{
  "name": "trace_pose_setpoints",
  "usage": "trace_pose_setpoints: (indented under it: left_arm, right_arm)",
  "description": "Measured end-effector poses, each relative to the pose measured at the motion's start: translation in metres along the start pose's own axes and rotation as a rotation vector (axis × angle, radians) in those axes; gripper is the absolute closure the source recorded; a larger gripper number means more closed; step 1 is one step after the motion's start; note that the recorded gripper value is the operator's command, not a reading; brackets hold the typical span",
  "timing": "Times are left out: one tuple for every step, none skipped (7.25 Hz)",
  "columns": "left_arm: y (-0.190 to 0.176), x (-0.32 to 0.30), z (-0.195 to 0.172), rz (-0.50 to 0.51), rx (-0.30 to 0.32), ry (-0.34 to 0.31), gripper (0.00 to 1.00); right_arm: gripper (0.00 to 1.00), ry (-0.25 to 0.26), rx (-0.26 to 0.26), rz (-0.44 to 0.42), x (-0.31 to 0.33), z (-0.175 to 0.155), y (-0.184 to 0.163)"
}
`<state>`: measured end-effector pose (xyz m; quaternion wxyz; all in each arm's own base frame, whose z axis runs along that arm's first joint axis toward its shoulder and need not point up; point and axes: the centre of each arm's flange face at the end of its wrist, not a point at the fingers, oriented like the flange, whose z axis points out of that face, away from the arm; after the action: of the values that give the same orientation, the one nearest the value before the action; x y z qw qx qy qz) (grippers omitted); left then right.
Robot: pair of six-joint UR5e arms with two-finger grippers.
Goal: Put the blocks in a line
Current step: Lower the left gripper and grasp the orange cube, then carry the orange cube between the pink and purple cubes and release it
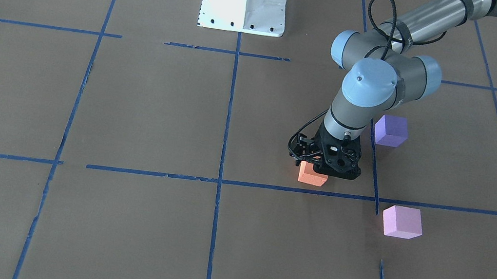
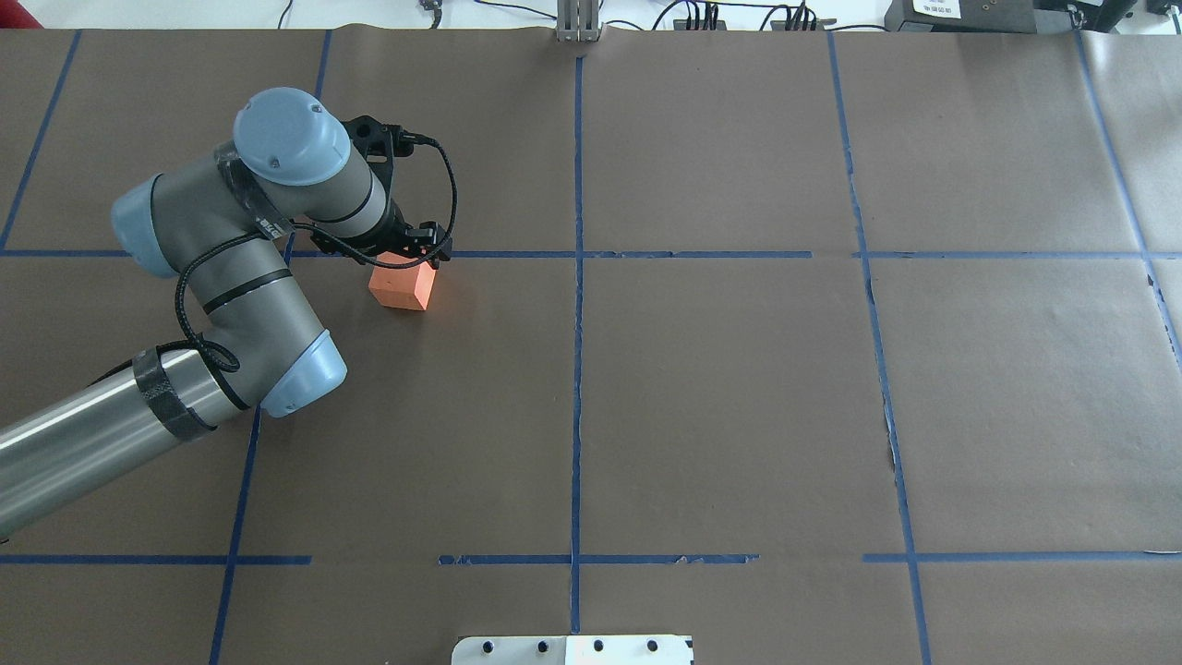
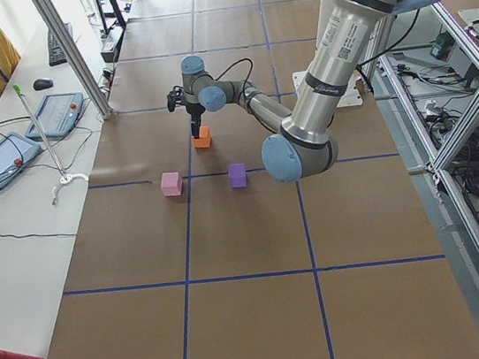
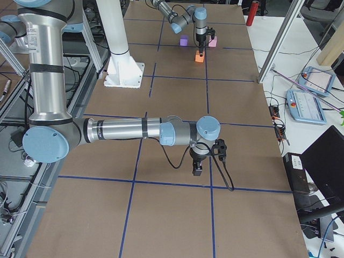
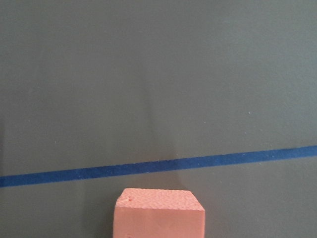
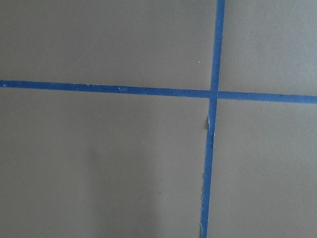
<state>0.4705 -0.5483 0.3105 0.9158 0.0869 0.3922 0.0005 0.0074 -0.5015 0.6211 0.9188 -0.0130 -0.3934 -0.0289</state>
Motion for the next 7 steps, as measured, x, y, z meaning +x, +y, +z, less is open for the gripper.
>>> trace_pose_setpoints:
  left_arm:
    - [0.001,-0.002,0.006,-0.007,-0.004,-0.009,0.00]
    - [0.005,-0.002,0.014,-0.002,-0.013,-0.014,0.00]
    - [0.011,0.001,0.021,0.009,-0.025,-0.014,0.04]
    - [0.017,0.004,0.026,0.018,-0.036,-0.014,0.58]
    - [0.020,0.005,0.029,0.023,-0.043,-0.013,0.80]
    - [0.021,0.005,0.029,0.023,-0.055,-0.009,0.82]
    - [0.018,0.000,0.024,0.012,-0.075,0.005,0.82]
  right_arm:
    - [0.00,0.000,0.000,0.000,0.000,0.000,0.000]
    - [0.00,0.000,0.000,0.000,0.000,0.000,0.000]
    - [0.00,0.000,0.000,0.000,0.000,0.000,0.000]
    - [0.00,0.000,0.000,0.000,0.000,0.000,0.000]
    - [0.00,0.000,0.000,0.000,0.000,0.000,0.000]
    - [0.00,0.000,0.000,0.000,0.000,0.000,0.000]
    - [0.00,0.000,0.000,0.000,0.000,0.000,0.000]
